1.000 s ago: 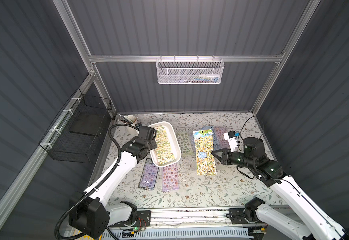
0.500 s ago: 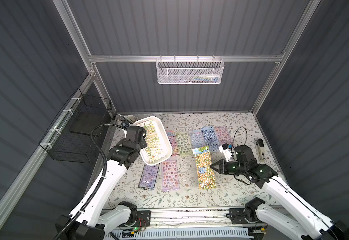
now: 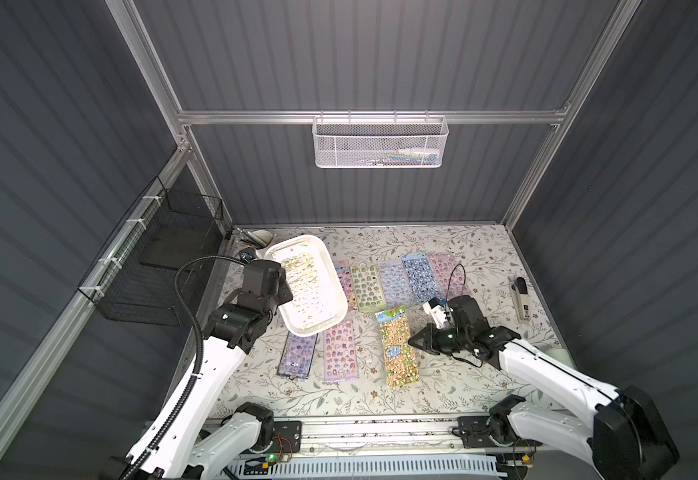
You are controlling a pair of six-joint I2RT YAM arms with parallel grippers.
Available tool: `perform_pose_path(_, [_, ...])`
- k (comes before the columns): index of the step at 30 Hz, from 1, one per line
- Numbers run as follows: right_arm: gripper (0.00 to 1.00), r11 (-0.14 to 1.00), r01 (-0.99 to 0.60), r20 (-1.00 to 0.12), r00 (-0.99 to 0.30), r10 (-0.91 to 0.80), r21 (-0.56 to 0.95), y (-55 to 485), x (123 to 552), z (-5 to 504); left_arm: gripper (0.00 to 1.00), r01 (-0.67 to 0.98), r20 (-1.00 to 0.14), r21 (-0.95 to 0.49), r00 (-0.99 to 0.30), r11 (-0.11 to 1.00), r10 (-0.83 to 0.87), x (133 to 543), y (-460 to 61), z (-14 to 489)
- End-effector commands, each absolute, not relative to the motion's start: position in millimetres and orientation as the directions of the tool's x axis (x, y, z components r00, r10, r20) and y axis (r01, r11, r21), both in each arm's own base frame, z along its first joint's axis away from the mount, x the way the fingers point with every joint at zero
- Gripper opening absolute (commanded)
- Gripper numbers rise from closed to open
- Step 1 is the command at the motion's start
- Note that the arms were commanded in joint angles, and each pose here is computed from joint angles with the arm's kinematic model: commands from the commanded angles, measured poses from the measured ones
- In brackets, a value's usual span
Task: Take the stickers out of the storage box
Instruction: Place the sticker at the center of the board.
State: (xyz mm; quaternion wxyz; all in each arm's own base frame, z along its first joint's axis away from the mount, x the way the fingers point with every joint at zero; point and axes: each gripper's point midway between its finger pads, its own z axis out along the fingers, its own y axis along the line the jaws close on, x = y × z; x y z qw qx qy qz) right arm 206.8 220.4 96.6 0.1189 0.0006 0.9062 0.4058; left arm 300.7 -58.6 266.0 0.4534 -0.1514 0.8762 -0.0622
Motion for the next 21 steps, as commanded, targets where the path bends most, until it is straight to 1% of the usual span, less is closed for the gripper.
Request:
perform_pose_path(1, [0.0,0.651,-0.12,-0.24,-0.966,0.098,0.749,239,221,101,0.0,-0.119,-0.776,-0.307,-0.543,0.944,-0.321,306,-76,272])
perform_pose_path(6, [0.0,0.666,-0.109,-0.212,-0.974,0.075,0.738,259,229,85,0.0,-0.105,-0.774,-0.314,-0.548,0.944,-0.318,307,-79,272])
perform_pose_path(10, [0.0,0.672,-0.082,-0.189,-0.978,0.088,0.736,267,234,72,0.0,-0.099,-0.773,-0.32,-0.548,0.942,-0.319,307,-81,274])
perform_pose_path(16, [0.01,0.687,-0.043,-0.189,-0.972,0.139,0.725,269,247,58,0.0,-0.089,-0.757,-0.328,-0.571,0.94,-0.318,312,-87,266])
perform_pose_path(21, [0.03,0.694,-0.039,-0.18,-0.975,0.132,0.719,274,253,52,0.0,-0.086,-0.748,-0.332,-0.584,0.94,-0.317,314,-90,260])
